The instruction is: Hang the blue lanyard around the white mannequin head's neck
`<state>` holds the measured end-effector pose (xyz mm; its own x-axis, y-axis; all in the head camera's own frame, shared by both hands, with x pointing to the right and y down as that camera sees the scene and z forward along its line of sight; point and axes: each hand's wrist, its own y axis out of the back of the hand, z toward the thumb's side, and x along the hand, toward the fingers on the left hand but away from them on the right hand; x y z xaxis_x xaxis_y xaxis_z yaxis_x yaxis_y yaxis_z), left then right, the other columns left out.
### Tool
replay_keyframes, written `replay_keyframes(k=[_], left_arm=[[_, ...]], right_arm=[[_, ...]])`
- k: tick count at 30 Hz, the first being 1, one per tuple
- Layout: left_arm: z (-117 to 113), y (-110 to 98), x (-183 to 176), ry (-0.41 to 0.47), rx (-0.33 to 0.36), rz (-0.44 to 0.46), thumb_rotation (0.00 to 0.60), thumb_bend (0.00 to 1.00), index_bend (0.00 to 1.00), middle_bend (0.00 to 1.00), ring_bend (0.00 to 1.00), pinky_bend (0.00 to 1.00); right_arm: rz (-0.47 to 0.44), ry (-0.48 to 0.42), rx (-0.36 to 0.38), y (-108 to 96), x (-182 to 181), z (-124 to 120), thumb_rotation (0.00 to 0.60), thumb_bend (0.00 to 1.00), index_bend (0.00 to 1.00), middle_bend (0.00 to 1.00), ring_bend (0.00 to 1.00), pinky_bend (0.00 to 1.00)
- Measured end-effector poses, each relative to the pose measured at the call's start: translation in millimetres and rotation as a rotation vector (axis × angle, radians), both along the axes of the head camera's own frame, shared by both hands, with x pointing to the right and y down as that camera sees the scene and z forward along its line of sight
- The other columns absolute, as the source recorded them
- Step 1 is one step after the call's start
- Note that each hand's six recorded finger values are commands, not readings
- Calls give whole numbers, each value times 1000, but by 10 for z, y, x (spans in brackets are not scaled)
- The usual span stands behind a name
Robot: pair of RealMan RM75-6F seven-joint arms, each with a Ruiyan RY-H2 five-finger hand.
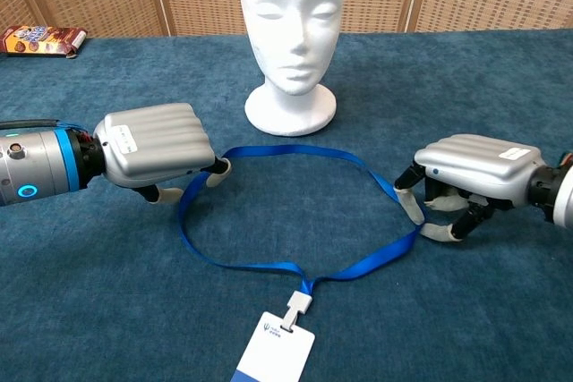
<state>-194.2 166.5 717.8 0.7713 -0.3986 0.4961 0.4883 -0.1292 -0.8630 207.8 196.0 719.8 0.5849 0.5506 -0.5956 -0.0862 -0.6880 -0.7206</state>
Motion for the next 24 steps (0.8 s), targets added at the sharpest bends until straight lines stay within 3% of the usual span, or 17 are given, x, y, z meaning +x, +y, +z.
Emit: replay_keyframes(k=[14, 24], left_arm=[[-17, -5, 35, 15, -7, -16, 600, 326, 548, 848, 826, 857], [-3, -2, 56, 18, -10, -23, 600, 356, 570, 864, 837, 868]], right_arm=[[5, 2, -3, 5, 24, -4, 600, 434, 671, 1000, 1000, 1000], [10, 2, -6, 4, 31, -7, 600, 434, 676, 1000, 1000, 1000]])
